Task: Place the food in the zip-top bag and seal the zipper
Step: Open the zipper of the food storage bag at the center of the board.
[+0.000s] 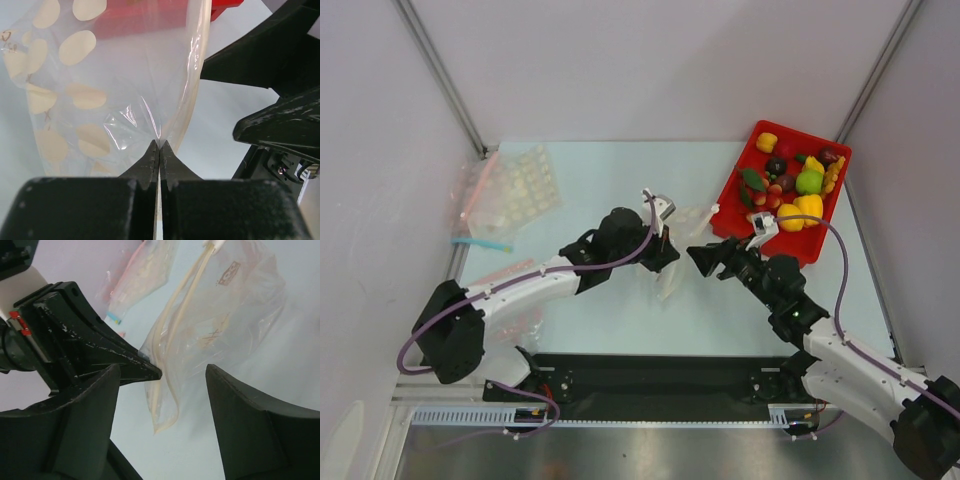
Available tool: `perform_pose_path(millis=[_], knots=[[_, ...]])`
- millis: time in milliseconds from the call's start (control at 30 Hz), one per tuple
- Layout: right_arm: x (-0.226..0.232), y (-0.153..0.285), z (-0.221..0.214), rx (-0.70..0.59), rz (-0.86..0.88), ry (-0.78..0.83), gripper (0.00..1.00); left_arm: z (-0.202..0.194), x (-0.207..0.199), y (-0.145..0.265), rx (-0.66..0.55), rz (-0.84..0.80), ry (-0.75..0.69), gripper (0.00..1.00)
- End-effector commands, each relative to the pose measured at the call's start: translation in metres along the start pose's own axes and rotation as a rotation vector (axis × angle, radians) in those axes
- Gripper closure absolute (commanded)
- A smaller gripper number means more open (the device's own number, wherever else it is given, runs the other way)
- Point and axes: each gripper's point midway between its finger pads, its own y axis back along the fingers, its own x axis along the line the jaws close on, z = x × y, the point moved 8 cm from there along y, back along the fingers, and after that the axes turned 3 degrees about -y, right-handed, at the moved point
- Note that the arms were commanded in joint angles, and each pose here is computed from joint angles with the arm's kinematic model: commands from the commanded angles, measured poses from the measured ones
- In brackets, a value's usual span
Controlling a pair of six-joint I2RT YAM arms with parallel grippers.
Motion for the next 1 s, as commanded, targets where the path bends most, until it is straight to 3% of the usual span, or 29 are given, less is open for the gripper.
perform_pose_path(millis=[0,167,733,967], knots=[[0.011,0.003,0.007,-0.048,0.077,0.043,0.28,0.016,-0.002,0.012,-0.087,-0.001,0.018,1.0],[0.014,-0.002,0.003,-0.022,0.09,0.058,0.45,0.018,-0.004,0.016,-0.101,-0.011,0.015,1.0],[0.011,-0.017,-0.006,0.043,0.025,0.085,0.64,0.018,-0.015,0.016,-0.094,-0.144,-0.023,1.0],[0.013,-0.018,-0.003,0.052,-0.001,0.089,1.0,0.019,-0.013,0.018,-0.096,-0.102,-0.033,0.99]])
